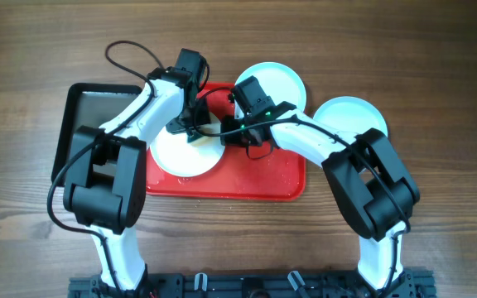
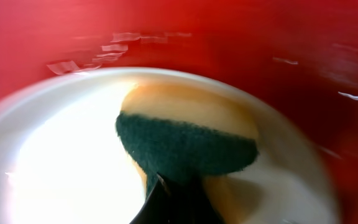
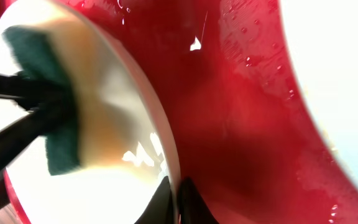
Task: Clean dirty plates on tray and stack at the side
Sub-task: 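Keep scrubbing the plate with the sponge in the left gripper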
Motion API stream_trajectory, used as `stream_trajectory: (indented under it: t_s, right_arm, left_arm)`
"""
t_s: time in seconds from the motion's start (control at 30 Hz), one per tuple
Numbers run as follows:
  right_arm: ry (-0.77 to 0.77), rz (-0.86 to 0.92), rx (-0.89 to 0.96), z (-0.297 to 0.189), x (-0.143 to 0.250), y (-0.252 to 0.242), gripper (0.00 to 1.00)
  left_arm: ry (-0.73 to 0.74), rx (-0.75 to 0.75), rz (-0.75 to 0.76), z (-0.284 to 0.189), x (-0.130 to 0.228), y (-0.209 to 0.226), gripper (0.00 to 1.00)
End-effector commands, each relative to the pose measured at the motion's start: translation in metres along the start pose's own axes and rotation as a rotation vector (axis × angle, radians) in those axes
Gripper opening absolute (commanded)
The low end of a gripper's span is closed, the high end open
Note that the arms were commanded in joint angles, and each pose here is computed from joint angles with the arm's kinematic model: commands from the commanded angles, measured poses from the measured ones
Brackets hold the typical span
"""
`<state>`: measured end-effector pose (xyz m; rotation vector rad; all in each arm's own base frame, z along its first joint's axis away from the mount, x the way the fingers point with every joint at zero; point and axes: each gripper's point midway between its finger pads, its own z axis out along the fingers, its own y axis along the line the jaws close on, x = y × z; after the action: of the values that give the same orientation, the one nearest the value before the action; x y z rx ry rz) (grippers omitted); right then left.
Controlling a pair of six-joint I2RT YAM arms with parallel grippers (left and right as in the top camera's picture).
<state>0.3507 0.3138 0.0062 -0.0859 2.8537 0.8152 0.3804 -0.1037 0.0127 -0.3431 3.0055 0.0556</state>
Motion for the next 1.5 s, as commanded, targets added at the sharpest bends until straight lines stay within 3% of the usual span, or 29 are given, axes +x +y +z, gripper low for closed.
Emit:
stream_trajectory:
  t_s: [0.0, 0.13, 0.2, 0.27, 0.33, 0.47, 0.57, 0.93, 1.03, 1.27, 1.37, 1.47]
  right_arm:
    - [0.02, 0.01, 0.012, 0.006, 0.004, -0.005, 0.04]
    - [0.02, 0.01, 0.012, 0.006, 0.004, -0.005, 0.04]
    - [0.02, 0.01, 0.012, 0.006, 0.004, -0.005, 0.04]
    - [0.02, 0.01, 0.012, 0.006, 0.004, -0.005, 0.04]
    - [0.02, 0.01, 0.012, 0.006, 0.004, -0.006, 0.04]
    - [0.02, 0.01, 0.012, 0.006, 0.004, -0.005, 0.04]
    - [0.02, 0.01, 0.012, 0.006, 0.004, -0.005, 0.04]
    - [0.02, 0.01, 0.013, 0.006, 0.004, -0.005, 0.04]
    - [0.021, 0.01, 0.013, 0.006, 0.004, -0.006, 0.04]
    - [0.02, 0.01, 0.013, 0.006, 0.004, -0.005, 0.04]
    - [0.02, 0.01, 0.012, 0.006, 0.004, -0.005, 0.04]
    - [0.02, 0.01, 0.012, 0.006, 0.004, -0.005, 0.04]
  left_arm:
    - [-0.075, -0.355, -0.225, 0.0, -0.003, 0.079, 0.04]
    - [0.037, -0.394, -0.254, -0.003, 0.022, 0.091, 0.04]
    - [0.155, -0.321, -0.171, -0.002, 0.041, 0.079, 0.04]
    - [0.248, -0.205, -0.055, 0.0, 0.054, 0.061, 0.04]
    - [0.374, 0.03, 0.125, -0.004, 0.075, 0.026, 0.04]
    - [0.46, 0.353, 0.318, -0.02, 0.096, -0.017, 0.04]
    - [0.435, 0.417, 0.349, -0.021, 0.092, -0.027, 0.04]
    - [0.137, 0.504, 0.338, -0.01, 0.026, -0.062, 0.04]
    - [0.074, 0.388, 0.286, -0.001, 0.009, -0.049, 0.04]
    - [-0.044, -0.277, -0.131, 0.006, -0.007, 0.069, 0.04]
    - [-0.017, -0.373, -0.209, 0.0, 0.004, 0.091, 0.04]
    - [0.078, -0.374, -0.227, -0.002, 0.025, 0.094, 0.04]
